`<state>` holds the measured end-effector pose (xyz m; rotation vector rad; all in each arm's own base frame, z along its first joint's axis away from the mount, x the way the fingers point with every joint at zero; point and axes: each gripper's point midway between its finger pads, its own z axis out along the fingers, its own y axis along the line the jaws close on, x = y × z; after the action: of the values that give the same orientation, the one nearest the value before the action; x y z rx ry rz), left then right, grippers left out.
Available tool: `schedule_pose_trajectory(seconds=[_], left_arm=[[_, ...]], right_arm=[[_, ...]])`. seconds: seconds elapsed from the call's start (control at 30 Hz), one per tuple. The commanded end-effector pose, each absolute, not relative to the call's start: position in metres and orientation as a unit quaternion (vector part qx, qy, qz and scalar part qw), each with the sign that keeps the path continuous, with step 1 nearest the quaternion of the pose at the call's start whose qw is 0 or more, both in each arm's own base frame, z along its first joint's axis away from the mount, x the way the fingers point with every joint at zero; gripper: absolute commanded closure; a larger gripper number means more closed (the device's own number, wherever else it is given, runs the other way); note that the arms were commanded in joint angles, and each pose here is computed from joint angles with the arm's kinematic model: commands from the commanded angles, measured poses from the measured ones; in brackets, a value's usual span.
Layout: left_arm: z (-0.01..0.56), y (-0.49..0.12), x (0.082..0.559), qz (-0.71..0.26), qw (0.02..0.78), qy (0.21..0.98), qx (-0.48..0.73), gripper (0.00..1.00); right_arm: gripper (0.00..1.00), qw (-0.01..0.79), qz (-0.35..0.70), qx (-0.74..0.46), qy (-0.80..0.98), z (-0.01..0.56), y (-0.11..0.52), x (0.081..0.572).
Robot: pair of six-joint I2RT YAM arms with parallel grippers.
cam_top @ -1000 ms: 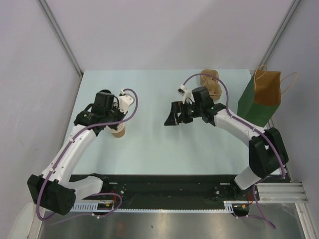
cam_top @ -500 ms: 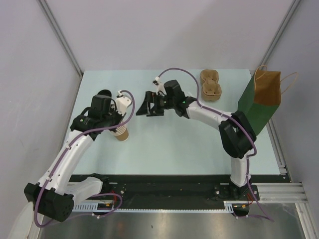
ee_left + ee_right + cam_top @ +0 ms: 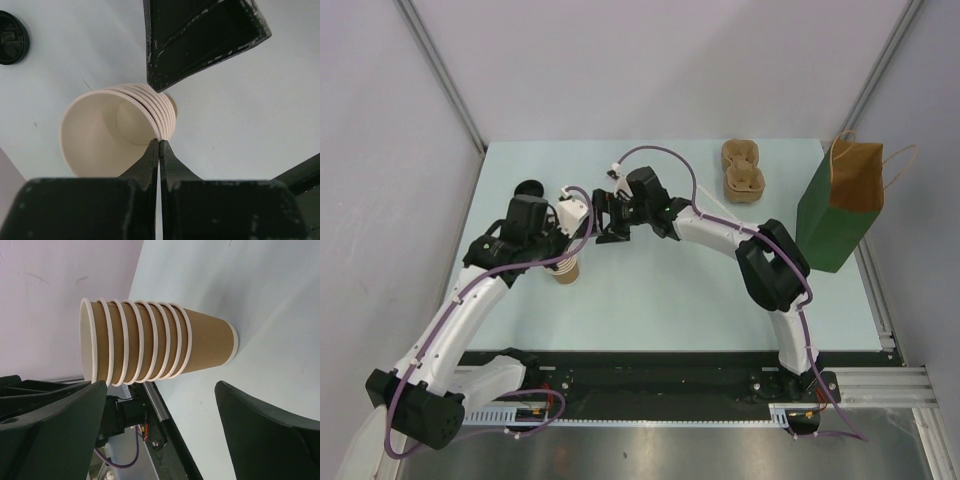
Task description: Pack the takeout coffee
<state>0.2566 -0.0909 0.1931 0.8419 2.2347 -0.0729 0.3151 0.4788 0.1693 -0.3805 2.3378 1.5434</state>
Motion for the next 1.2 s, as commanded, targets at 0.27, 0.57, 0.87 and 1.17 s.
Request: schedule_pose_trajectory(seconds=[0.27, 0.57, 0.87, 1.17], left_arm=[[0.196, -0.099, 0.256, -0.044, 0.385, 0.864, 0.322, 1.0], [0.197, -0.099, 0.257, -0.043, 0.387, 0.862, 0.324, 1.0], [0.215, -0.1, 0.263, -0.04, 0.406, 0.856, 0.317, 1.0], [0.237, -0.099, 0.267, -0.033, 0.429, 0.848, 0.31, 1.0]], right_arm=[[0.05, 0.132, 0.587, -0.142, 0.786, 0.184, 0.505, 0.303], [0.05, 0.124, 0.596, -0.144, 0.78, 0.185, 0.509, 0.299], [0.06, 0.121, 0.569, -0.137, 0.802, 0.161, 0.512, 0.298], [0.06, 0.127, 0.553, -0.137, 0.812, 0.151, 0.511, 0.3]])
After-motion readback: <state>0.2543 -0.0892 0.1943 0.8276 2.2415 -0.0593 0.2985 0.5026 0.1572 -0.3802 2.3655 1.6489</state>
